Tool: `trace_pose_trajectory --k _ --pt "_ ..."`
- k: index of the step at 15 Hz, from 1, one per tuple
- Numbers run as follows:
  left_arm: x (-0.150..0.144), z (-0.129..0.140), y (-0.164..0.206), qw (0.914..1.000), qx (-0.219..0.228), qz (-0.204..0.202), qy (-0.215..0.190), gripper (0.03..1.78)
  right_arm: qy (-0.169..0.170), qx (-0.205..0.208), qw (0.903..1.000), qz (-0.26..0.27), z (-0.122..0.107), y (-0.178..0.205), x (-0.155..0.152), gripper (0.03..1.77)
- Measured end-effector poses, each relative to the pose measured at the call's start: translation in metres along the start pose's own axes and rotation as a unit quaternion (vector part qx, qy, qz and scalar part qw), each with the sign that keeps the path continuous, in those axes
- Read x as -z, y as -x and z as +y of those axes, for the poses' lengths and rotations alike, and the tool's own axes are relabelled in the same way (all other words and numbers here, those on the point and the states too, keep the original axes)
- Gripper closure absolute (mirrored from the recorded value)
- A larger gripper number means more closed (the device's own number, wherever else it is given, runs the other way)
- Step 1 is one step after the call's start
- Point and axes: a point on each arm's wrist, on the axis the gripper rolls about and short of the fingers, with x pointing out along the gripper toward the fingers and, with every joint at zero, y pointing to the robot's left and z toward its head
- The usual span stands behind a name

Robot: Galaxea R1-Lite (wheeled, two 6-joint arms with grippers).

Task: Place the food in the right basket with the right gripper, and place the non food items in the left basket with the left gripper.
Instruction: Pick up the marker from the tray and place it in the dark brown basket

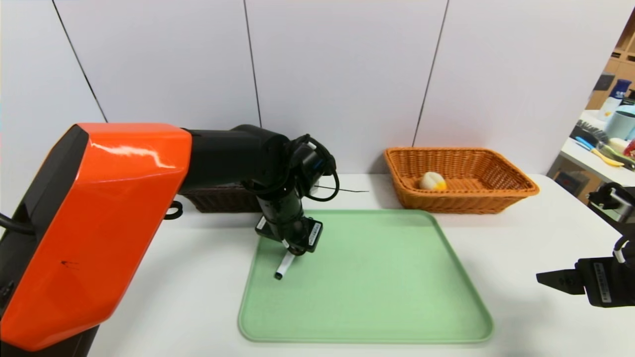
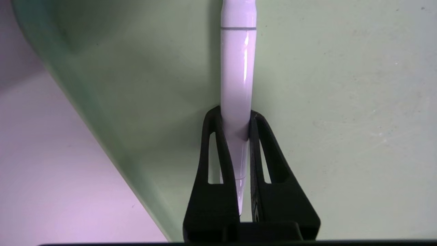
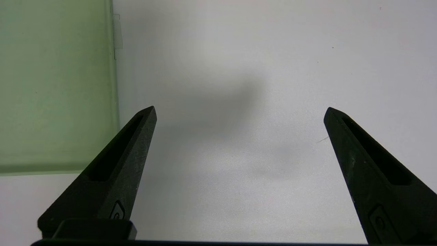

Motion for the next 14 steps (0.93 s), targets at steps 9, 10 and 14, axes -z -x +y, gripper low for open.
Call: trace_pose_trajectory --k 9,10,14 --pt "0.014 -0.038 0.049 0.9961 0.057 -0.037 -0.056 1.65 -0.001 0.001 1.0 0.002 -0.001 0.002 0.004 0.1" --pt "0.017 -0.042 0.056 0.9947 0.07 -0.042 -0.062 1.65 -0.001 0.001 1.0 0.002 -0.001 0.003 0.005 0.1" --pt "0.021 -0.053 0.093 0.987 0.104 -0.096 -0.076 1.65 0.0 0.001 1.0 0.002 -0.001 0.003 0.009 0.1"
